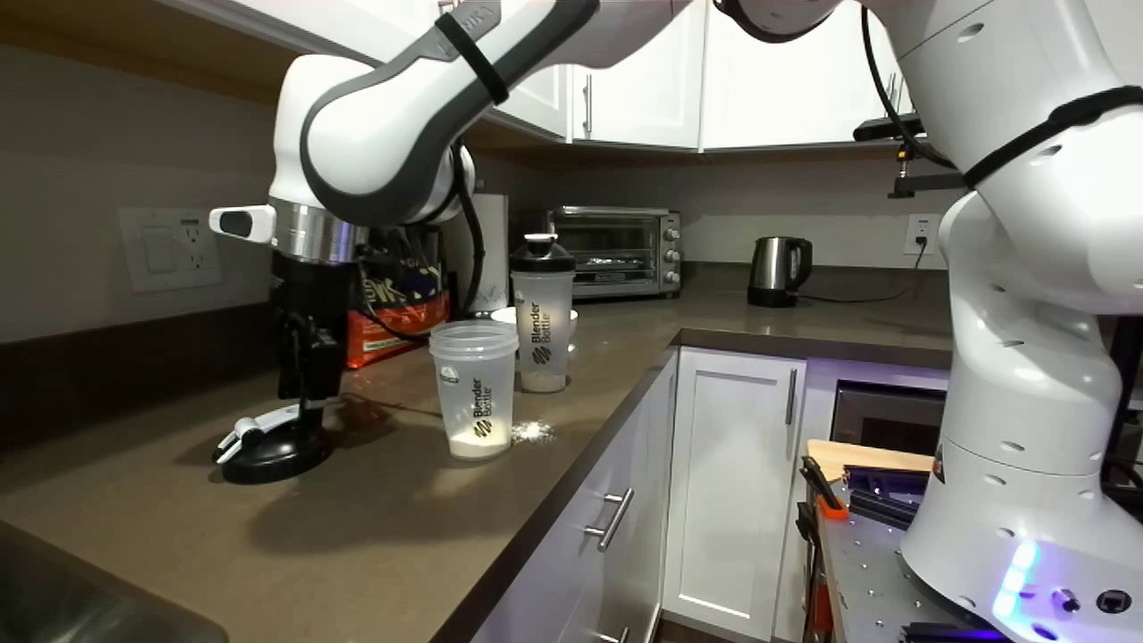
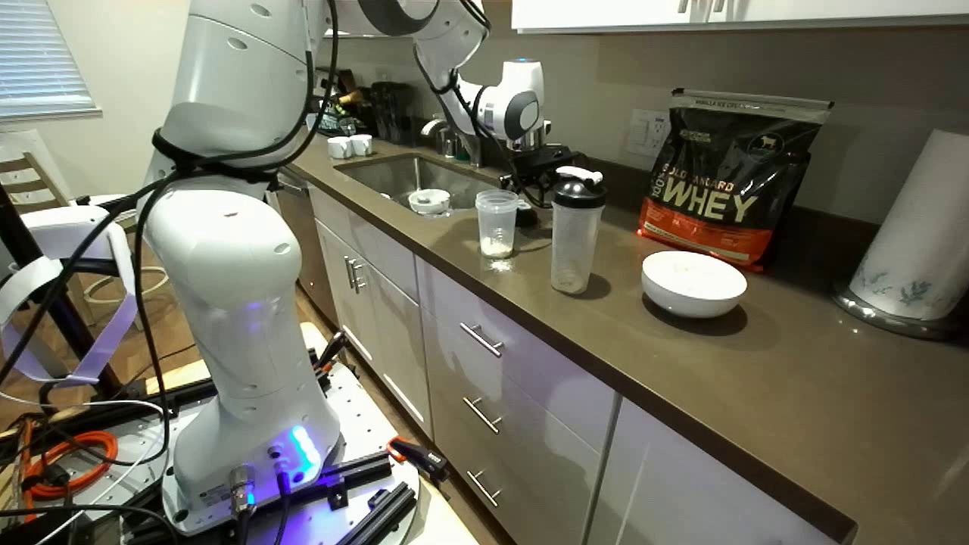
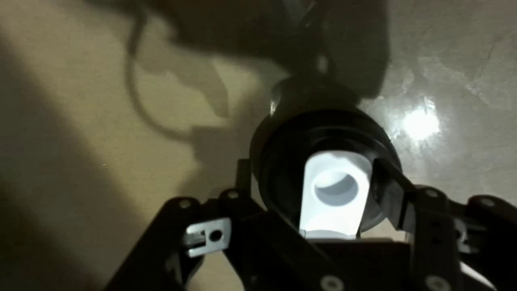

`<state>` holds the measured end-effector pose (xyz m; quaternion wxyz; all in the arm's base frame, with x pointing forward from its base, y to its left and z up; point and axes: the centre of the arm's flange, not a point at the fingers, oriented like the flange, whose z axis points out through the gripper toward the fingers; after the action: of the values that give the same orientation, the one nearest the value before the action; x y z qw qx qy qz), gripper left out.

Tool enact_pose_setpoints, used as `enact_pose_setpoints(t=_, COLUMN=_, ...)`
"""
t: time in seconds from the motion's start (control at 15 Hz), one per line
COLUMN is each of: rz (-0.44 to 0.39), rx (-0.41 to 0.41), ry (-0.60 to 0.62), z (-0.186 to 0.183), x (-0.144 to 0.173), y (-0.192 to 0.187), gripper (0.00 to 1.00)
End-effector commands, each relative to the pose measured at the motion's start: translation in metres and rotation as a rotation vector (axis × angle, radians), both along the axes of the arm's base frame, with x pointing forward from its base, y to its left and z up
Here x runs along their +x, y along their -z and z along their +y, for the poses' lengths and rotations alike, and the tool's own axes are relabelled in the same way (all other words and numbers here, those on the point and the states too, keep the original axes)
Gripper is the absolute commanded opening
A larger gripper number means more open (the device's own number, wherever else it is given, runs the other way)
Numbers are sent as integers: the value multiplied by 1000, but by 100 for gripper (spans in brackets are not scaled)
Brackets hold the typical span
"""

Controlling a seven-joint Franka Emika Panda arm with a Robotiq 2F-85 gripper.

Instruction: Put the lid on the shaker.

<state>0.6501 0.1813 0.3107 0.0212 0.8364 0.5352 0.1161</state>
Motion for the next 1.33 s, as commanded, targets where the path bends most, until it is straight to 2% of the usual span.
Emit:
enact_pose_setpoints(t=0.0, rz=9, rx=-10, ry=-18, z=-1, x=10, y=-2, gripper=48)
enact_pose_setpoints(t=0.07, rz=11, rx=-10, ry=-18, z=-1, x=11, y=-3, gripper=38)
enact_pose_setpoints(t=0.33, rz=25, rx=-18, ry=-18, z=-2, x=11, y=-8, gripper=14)
enact_pose_setpoints(t=0.8, rz=77, rx=-47, ry=-19, z=-6, x=8, y=-21, gripper=14)
enact_pose_setpoints(t=1.27, rz=28, rx=-42, ry=-14, z=-6, x=-4, y=-45, gripper=14)
